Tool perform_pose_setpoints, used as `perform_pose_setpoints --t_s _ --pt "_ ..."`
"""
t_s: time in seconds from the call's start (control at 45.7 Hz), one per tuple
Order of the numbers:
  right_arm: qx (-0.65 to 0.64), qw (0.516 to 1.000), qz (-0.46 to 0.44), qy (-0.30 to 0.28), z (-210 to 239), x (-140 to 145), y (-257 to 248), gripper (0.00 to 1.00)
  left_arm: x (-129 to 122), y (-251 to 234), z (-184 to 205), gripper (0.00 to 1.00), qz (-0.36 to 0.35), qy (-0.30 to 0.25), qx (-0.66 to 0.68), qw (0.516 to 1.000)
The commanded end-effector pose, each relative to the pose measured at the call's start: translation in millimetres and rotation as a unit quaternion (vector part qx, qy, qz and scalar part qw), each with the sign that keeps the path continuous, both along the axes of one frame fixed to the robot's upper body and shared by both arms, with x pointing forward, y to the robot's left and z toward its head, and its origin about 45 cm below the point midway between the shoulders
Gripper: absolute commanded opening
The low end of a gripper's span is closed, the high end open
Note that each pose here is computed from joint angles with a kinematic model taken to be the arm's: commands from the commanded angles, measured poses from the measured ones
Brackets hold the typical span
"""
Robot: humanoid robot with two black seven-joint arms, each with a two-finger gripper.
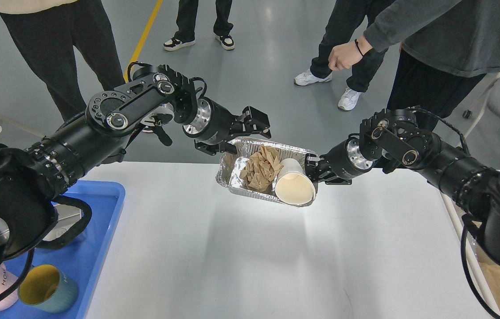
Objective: Tidy desktop
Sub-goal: 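Raise the left gripper away from the foil container, then carry the foil container with the right gripper to the white bin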
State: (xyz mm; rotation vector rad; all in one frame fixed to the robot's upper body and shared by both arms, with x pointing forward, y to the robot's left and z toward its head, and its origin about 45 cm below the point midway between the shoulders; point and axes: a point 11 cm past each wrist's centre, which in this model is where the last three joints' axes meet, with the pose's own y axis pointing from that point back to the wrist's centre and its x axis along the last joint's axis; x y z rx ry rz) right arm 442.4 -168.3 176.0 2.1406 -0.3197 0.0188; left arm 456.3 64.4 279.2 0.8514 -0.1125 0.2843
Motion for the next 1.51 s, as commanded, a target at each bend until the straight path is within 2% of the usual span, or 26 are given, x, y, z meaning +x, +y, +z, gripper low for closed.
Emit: perform_pose_setpoints --t_s 0.0,0.087,0.175,0.35,0.437,0.612,0.787,1.028,1.334,1.487 --pt "0.0 1.0 0.0 -0.001 1 0 0 0.0 6 -4 27 0.96 0.02 0.014 -0.085 0.996" --pt "0.0 1.0 0.0 -0.001 1 0 0 0.0 13 5 47 0.96 0.046 0.026 -0.16 0.986" --pt "0.0 1.0 0.0 -0.001 1 0 0 0.0 30 37 60 0.96 0.101 0.028 -0.242 0.965" --pt "0.003 1.0 -0.007 -0.001 2 2 -5 0.0 59 125 38 0.96 0.267 0.028 -0.355 0.896" --pt "0.007 1.0 -0.013 -0.003 4 4 -8 0.0 58 154 6 0.96 0.334 0.06 -0.397 0.853" --pt "0.022 0.999 -0.045 -0.015 11 12 -23 0.0 53 181 -26 0.96 0.405 0.095 -0.463 0.782" --pt "0.013 0.995 -0.097 -0.023 8 15 -68 0.0 48 194 -39 0.96 0.434 0.12 -0.516 0.729" --pt "-0.028 0.981 -0.189 -0.02 -3 -2 -171 0.0 42 213 -50 0.96 0.46 0.129 -0.56 0.677" --pt "-0.089 0.948 -0.303 -0.034 6 -38 -296 0.0 30 210 -77 0.96 0.477 0.152 -0.568 0.654" --pt "-0.118 0.923 -0.364 -0.033 10 -65 -354 0.0 28 207 -81 0.96 0.477 0.152 -0.573 0.649"
